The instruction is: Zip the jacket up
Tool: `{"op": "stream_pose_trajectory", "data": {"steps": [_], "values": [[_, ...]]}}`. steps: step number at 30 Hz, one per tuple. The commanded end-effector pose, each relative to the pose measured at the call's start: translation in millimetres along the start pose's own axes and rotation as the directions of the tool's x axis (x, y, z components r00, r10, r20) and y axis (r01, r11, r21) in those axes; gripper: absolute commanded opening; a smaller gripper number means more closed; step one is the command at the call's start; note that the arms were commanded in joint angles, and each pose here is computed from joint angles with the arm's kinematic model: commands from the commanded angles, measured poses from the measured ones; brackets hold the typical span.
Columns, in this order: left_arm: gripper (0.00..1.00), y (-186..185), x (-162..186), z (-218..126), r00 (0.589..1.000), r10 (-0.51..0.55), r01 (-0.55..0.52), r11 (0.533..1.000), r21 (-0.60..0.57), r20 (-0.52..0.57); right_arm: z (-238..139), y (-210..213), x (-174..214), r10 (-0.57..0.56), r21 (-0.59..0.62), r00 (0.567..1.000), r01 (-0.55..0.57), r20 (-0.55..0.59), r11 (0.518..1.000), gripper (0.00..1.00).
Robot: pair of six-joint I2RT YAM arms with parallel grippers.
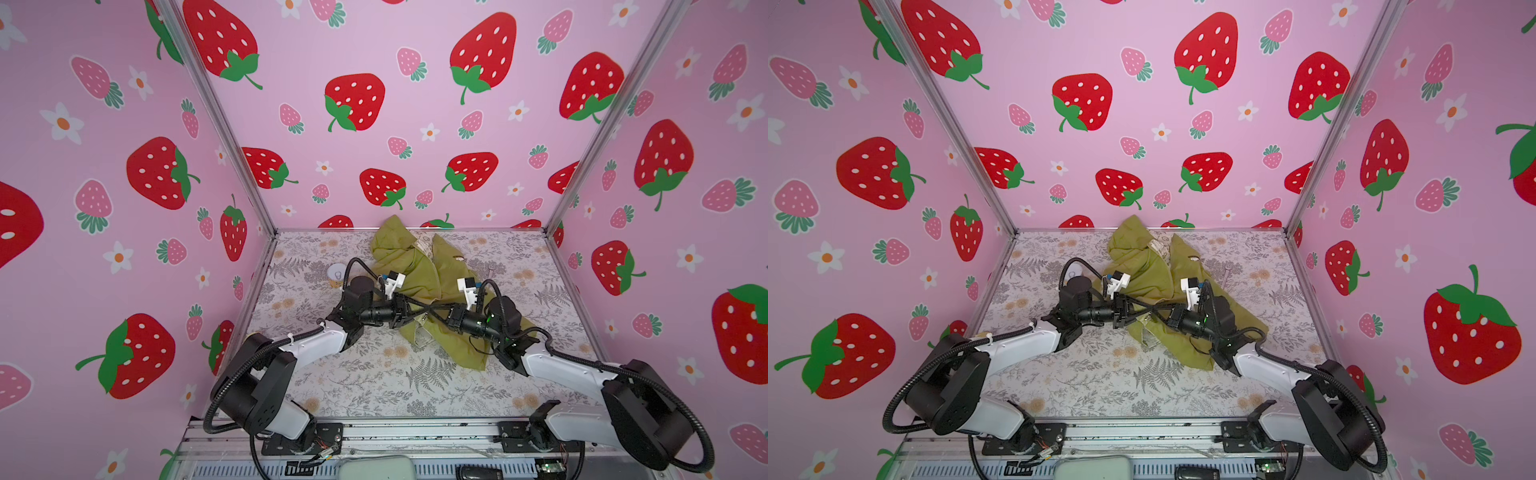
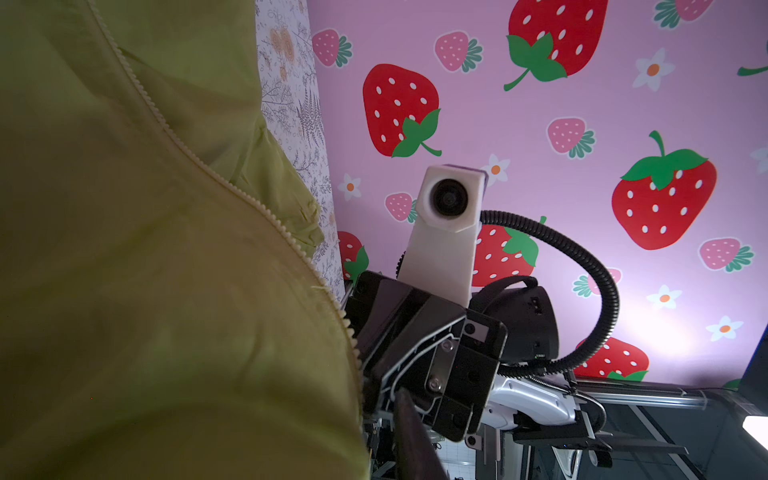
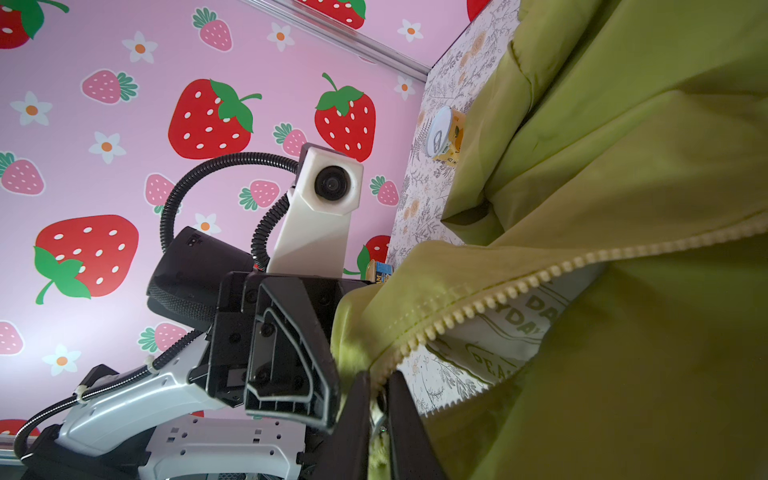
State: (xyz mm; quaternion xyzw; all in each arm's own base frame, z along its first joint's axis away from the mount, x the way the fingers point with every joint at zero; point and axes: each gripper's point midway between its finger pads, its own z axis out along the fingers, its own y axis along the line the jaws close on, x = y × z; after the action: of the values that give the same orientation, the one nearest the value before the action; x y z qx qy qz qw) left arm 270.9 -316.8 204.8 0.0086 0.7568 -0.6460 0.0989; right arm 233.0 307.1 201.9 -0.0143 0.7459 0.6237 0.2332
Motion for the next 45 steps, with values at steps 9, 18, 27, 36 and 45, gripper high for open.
{"op": "stream_pose_trajectory", "data": {"steps": [9,18,27,36,45], "values": [[0.2,-24,-7,3,0.999,0.042,-0.042,0.997,0.069,0.002,-2,7,2,0.0,-0.032,1.0,0.0,0.005,0.999,0.09],[0.15,-25,-8,3,0.999,0.036,-0.036,0.997,0.073,0.007,-1,8,0,0.0,-0.037,1.0,0.0,0.006,0.999,0.01],[0.18,-21,-14,1,0.998,0.01,-0.014,0.998,0.066,0.056,-7,2,-2,0.009,0.005,0.999,-0.009,0.043,1.0,0.0],[0.2,-18,-21,-1,0.993,-0.029,0.019,0.996,0.083,0.118,-15,2,-12,-0.019,0.055,0.995,0.014,0.097,0.998,0.0],[0.03,-8,-23,-1,0.988,-0.057,0.048,0.996,0.07,0.145,-10,5,-13,-0.019,0.041,0.996,0.015,0.091,0.999,0.0]]}}
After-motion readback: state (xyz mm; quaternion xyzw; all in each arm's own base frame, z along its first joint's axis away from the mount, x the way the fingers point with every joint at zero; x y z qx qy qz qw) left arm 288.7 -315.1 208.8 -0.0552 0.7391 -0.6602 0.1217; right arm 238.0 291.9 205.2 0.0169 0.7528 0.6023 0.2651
